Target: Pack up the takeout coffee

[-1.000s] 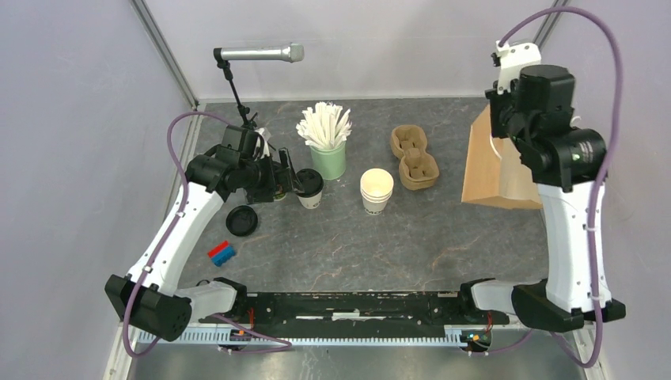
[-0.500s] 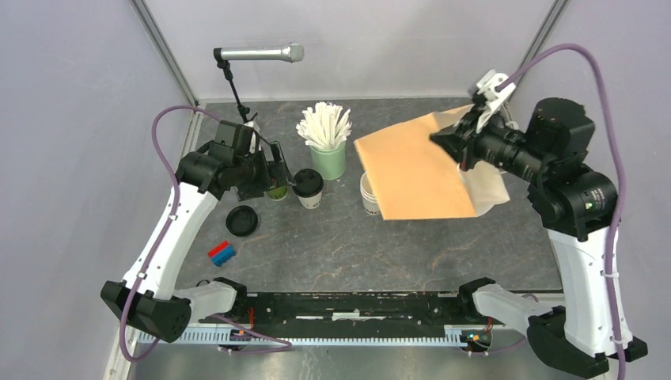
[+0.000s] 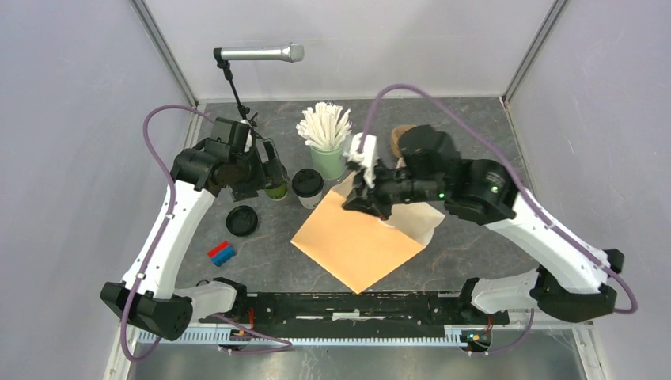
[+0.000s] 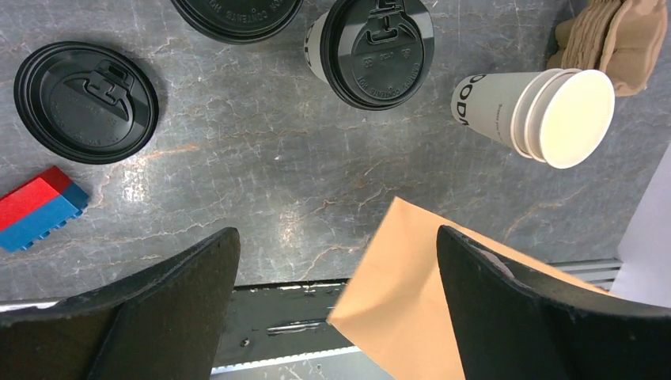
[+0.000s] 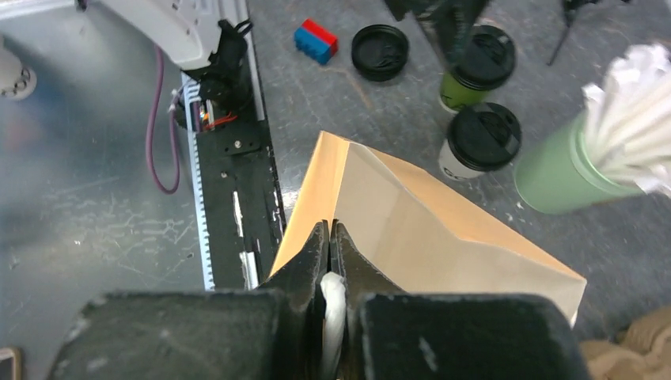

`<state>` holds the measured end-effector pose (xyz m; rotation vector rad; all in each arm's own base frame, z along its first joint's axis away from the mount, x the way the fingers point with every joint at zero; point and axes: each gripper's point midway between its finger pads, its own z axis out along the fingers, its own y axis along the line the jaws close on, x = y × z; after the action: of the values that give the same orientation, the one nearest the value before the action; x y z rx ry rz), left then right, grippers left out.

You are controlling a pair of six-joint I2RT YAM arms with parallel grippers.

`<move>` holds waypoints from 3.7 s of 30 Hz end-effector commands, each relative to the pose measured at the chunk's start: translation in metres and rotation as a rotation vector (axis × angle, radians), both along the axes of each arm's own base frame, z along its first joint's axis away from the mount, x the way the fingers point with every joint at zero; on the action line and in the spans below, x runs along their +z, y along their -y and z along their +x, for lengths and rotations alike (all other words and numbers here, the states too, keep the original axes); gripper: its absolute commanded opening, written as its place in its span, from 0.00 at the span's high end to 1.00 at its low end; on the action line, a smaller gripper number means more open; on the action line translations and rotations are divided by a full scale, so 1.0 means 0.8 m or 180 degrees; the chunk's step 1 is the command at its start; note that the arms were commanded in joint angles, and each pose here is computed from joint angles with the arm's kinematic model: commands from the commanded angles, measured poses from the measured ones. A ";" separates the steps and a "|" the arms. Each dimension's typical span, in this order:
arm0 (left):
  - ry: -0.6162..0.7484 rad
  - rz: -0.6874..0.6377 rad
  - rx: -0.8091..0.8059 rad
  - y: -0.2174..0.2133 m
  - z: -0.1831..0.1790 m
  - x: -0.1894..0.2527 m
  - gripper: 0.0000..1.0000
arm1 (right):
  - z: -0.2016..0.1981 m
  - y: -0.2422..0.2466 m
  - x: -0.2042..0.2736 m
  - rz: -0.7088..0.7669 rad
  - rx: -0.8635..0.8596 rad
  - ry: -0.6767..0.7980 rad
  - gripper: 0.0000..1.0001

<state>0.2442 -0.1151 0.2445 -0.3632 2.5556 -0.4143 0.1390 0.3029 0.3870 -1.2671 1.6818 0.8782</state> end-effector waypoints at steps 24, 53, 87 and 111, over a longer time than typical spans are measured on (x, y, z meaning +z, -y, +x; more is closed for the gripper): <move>-0.0205 -0.0467 -0.0159 -0.004 -0.023 0.022 0.04 | -0.012 -0.098 -0.083 -0.1073 0.0695 0.1170 0.46; -0.0300 -0.0612 -0.0929 0.075 -0.074 0.037 0.23 | 0.327 0.151 -0.079 -0.0373 -0.3068 0.0479 0.37; -0.0288 -0.0292 -0.1141 0.076 -0.049 0.030 0.28 | 0.393 0.252 -0.338 -0.1540 -0.3091 -0.0914 0.40; -0.0286 -0.0301 -0.1111 0.074 -0.053 0.029 0.28 | 0.417 0.242 -0.339 -0.1347 -0.3125 -0.0964 0.46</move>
<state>0.2009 -0.1757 0.2602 -0.0135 2.7456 -0.6622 0.4546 0.1022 0.0936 -0.4343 2.5349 0.0595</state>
